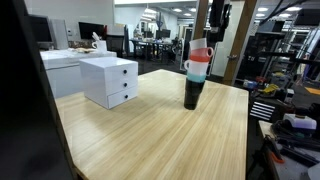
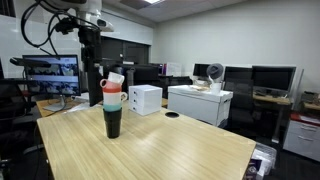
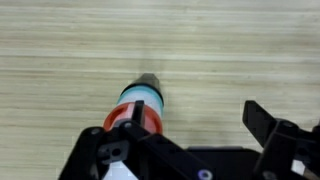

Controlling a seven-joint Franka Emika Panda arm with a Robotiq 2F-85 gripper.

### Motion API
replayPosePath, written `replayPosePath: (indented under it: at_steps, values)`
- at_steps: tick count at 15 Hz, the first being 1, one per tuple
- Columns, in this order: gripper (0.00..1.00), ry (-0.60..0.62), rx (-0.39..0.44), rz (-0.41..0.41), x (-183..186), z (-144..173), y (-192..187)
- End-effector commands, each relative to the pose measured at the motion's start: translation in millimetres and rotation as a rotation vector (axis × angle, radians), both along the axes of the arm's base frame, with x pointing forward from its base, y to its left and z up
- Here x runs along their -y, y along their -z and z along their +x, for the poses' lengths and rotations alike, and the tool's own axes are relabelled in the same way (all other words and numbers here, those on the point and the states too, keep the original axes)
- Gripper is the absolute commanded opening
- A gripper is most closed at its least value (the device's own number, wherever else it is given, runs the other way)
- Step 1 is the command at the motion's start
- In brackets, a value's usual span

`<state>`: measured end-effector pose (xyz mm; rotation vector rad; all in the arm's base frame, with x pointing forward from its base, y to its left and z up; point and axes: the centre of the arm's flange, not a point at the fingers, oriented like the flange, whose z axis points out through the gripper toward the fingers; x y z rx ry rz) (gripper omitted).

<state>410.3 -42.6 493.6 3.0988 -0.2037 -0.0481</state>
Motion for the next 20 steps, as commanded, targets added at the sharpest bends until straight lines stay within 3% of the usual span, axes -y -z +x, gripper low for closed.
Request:
replayPosePath:
  at_steps: [1,9,16,20]
  values:
    - [1.00,0.086,0.041,-0.014,30,46,-18]
    - [1.00,0.185,0.092,0.026,65,92,-33]
    - [1.00,0.196,0.032,0.090,64,103,-15]
    - [1.00,0.194,-0.013,0.083,54,98,-12]
